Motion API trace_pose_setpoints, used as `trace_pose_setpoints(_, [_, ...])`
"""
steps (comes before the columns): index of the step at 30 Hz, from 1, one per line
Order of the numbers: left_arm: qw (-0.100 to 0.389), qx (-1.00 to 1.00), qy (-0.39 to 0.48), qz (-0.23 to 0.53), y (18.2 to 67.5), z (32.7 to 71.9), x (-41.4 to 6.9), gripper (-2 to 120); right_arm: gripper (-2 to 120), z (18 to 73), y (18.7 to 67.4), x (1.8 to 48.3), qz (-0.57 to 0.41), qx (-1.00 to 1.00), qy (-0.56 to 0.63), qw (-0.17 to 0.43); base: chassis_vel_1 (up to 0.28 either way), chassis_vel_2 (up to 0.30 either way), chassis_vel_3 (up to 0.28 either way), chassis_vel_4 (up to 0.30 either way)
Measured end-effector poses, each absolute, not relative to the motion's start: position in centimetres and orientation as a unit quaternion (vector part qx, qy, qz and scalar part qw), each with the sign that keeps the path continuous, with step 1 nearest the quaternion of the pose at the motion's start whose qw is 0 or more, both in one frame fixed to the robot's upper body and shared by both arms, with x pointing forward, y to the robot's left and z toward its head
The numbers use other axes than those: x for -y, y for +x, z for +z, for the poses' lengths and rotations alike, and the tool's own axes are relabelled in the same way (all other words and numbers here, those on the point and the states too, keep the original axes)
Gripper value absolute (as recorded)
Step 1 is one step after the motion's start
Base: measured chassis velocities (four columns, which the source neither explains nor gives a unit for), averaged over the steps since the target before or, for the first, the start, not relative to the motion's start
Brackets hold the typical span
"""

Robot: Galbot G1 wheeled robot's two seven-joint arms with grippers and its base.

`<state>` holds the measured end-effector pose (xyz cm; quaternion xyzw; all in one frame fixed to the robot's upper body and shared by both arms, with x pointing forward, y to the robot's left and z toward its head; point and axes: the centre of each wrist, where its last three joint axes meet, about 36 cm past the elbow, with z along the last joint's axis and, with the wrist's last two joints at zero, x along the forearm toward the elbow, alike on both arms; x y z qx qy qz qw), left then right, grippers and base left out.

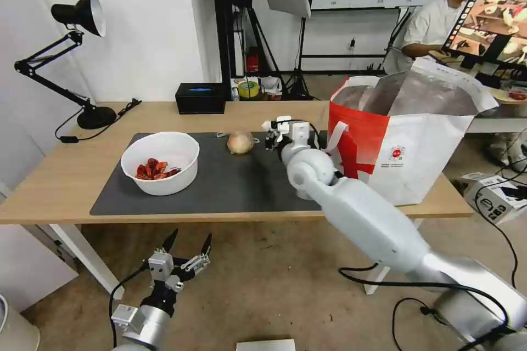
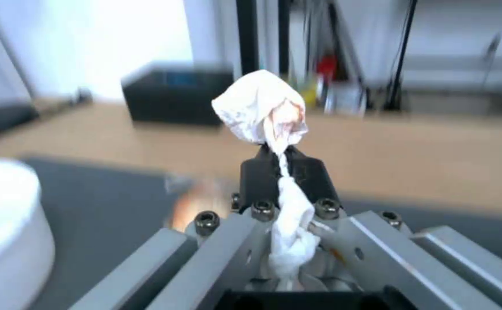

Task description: Pick up the trash from the table and place it into the takeout bag.

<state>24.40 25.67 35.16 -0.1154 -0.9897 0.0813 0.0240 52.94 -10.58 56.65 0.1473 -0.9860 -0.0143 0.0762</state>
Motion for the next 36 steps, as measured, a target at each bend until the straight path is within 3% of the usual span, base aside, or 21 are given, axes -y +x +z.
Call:
trace_pose_setpoints(6, [0.024, 0.99, -0.116, 0.078, 24.4, 35.3, -25.8, 100, 0, 61.4, 50.8, 15.2, -0.009, 0.995, 0.103, -0.008, 0.0, 0.0, 0.0, 0.0])
trace_pose_setpoints(14, [0.019, 0.989, -0.121, 0.08, 25.1, 35.6, -25.7, 100, 0, 65.6, 50.7, 20.7, 0.011, 0.999, 0.023, -0.043, 0.0, 0.0, 0.0, 0.0])
trace_pose_setpoints(28, [0.018, 0.989, -0.118, 0.086, 25.8, 35.8, -24.9, 100, 0, 65.5, 50.7, 24.2, 0.035, 0.998, -0.051, -0.009, 0.0, 0.0, 0.0, 0.0])
trace_pose_setpoints(32, [0.018, 0.989, -0.118, 0.085, 25.8, 35.8, -25.0, 100, 10, 65.6, 50.6, 24.3, 0.031, 0.998, -0.053, 0.009, 0.0, 0.0, 0.0, 0.0])
trace_pose_setpoints(34, [0.018, 0.989, -0.118, 0.085, 25.9, 35.9, -25.1, 100, 22, 65.9, 50.5, 24.4, 0.025, 0.997, -0.061, 0.026, 0.0, 0.0, 0.0, 0.0])
trace_pose_setpoints(36, [0.018, 0.989, -0.118, 0.086, 25.9, 35.9, -25.0, 100, 28, 65.9, 50.5, 24.4, 0.025, 0.997, -0.063, 0.029, 0.0, 0.0, 0.0, 0.0])
